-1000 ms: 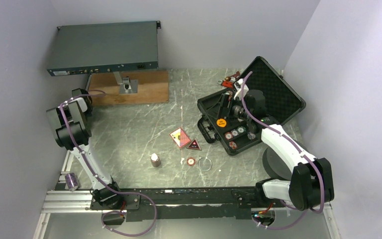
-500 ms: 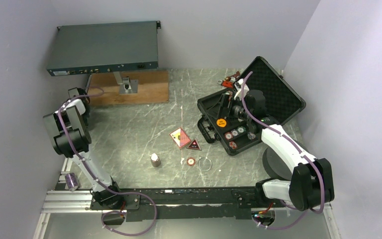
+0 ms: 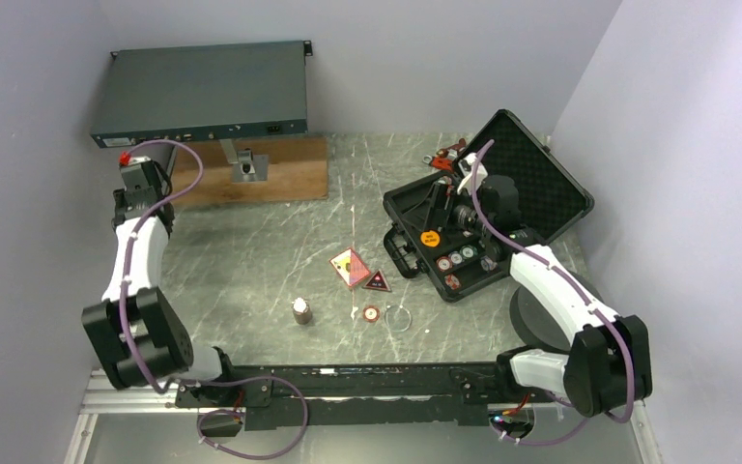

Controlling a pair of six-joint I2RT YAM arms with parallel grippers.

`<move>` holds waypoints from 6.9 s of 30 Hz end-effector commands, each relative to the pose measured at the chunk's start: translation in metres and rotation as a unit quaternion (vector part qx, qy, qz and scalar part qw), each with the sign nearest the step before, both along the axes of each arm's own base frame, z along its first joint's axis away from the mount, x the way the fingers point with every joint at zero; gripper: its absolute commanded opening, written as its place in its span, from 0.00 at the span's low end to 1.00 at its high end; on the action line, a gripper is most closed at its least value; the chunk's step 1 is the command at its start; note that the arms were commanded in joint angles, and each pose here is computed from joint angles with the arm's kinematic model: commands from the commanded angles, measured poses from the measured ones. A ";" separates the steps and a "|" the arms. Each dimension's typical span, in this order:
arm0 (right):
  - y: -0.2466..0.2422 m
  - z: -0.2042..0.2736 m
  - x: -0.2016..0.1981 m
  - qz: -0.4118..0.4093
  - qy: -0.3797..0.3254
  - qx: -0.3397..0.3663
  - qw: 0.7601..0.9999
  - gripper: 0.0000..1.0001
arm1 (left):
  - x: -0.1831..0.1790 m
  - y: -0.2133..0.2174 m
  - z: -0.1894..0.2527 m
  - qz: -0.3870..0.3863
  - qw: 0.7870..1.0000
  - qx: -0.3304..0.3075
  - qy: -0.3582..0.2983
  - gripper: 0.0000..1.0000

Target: Pack up texas hold em set

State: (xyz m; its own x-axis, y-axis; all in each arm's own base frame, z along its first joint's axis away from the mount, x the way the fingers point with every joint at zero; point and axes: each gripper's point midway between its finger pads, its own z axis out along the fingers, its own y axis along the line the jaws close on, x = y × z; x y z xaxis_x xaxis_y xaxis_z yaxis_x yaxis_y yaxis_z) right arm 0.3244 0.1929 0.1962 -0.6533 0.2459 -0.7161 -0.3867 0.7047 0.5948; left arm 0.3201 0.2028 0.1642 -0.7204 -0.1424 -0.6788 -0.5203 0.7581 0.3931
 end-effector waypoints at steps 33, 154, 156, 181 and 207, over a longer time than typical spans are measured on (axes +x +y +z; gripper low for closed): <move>0.039 0.042 -0.013 0.070 0.046 0.130 0.988 1.00 | -0.046 -0.282 0.144 -0.572 0.724 -0.188 -0.338 0.00; 0.211 0.170 -0.130 0.325 0.103 0.222 0.914 0.18 | -0.115 -0.382 0.189 -0.709 0.512 -0.208 -0.439 0.94; 0.210 0.167 -0.124 0.313 0.099 0.201 0.923 0.17 | -0.114 -0.381 0.189 -0.706 0.518 -0.209 -0.435 0.99; 0.086 0.093 0.049 0.067 -0.009 -0.033 0.997 0.13 | -0.103 -0.370 0.183 -0.695 0.573 -0.185 -0.392 0.89; -0.002 -0.031 0.168 -0.035 0.007 -0.198 0.980 0.00 | -0.062 -0.270 0.148 -0.463 0.797 -0.095 -0.375 0.93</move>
State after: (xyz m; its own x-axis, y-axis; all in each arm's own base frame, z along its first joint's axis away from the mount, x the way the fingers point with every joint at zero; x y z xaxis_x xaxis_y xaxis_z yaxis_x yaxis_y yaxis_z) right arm 0.4602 0.1898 0.1273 -0.7669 0.0034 -0.6418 -0.2656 0.9086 0.3222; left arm 0.2552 -0.0792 0.3116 0.0321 0.0432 -0.9986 0.3271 0.9436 0.0513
